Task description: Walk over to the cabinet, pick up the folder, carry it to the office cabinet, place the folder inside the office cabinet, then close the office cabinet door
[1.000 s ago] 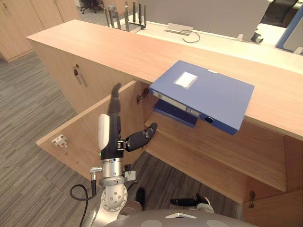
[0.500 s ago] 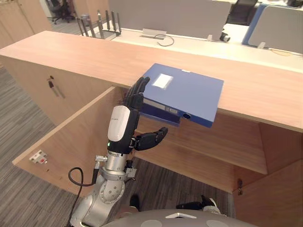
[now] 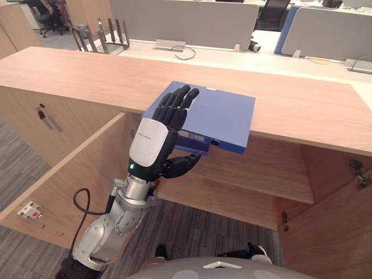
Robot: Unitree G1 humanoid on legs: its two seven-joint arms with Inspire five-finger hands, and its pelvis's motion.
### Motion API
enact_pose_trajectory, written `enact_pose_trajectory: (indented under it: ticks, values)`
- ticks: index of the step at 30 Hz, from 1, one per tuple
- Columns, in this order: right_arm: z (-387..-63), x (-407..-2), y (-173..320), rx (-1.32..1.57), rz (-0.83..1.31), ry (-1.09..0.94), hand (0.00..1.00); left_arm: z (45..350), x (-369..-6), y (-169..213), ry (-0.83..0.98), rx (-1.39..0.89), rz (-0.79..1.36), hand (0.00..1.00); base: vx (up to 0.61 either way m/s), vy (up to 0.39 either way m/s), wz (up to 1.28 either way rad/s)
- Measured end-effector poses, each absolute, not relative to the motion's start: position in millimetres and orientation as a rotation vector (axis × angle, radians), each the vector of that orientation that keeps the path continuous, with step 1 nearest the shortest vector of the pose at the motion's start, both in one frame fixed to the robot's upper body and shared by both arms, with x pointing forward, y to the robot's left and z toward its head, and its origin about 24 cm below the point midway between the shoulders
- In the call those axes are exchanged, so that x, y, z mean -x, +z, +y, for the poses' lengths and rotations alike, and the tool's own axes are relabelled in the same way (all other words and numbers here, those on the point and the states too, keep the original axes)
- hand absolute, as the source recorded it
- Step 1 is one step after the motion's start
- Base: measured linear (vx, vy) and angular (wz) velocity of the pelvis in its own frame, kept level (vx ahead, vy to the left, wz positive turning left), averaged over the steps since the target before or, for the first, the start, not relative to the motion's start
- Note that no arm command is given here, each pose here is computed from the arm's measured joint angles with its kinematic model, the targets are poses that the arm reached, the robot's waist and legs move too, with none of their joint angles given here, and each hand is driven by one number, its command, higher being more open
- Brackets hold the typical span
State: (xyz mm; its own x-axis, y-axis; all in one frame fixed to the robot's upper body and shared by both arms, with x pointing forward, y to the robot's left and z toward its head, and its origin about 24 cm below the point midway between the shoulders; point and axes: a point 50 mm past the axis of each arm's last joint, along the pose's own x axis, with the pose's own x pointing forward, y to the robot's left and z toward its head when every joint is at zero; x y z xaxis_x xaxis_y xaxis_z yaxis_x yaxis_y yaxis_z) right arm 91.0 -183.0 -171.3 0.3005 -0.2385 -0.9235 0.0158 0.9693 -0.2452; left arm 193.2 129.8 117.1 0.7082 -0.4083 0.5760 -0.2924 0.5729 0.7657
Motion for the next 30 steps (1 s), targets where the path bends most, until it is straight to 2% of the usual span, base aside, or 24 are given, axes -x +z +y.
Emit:
enact_pose_trajectory:
  ticks: [2,4,13,21,24,25,30]
  values:
    - [-183,-91,-171,0.203,1.257,-0.17,1.0,131,-196,116,-0.082,-1.015,-0.817,1.0,-0.03,-0.005,-0.24]
    - [-184,-94,-170,0.195,1.235,-0.183,1.0,144,-209,102,-0.11,-1.165,-0.779,1.0,-0.04,-0.014,-0.21]
    - [-186,-102,-168,0.179,1.202,-0.196,1.0,165,-224,89,-0.133,-1.29,-0.688,1.0,0.06,-0.035,-0.07]
    - [-186,-103,-167,0.176,1.194,-0.196,1.0,168,-234,89,-0.128,-1.321,-0.678,1.0,0.03,-0.042,-0.1]
    - [-188,-104,-167,0.169,1.189,-0.207,1.0,169,-247,92,-0.105,-1.385,-0.685,1.0,-0.01,-0.025,-0.09]
    - [-188,-104,-167,0.168,1.189,-0.208,1.0,170,-249,93,-0.094,-1.391,-0.681,0.0,0.0,-0.019,-0.08]
    - [-189,-103,-167,0.161,1.19,-0.216,1.0,171,-263,94,-0.09,-1.455,-0.68,0.0,0.0,-0.003,-0.01]
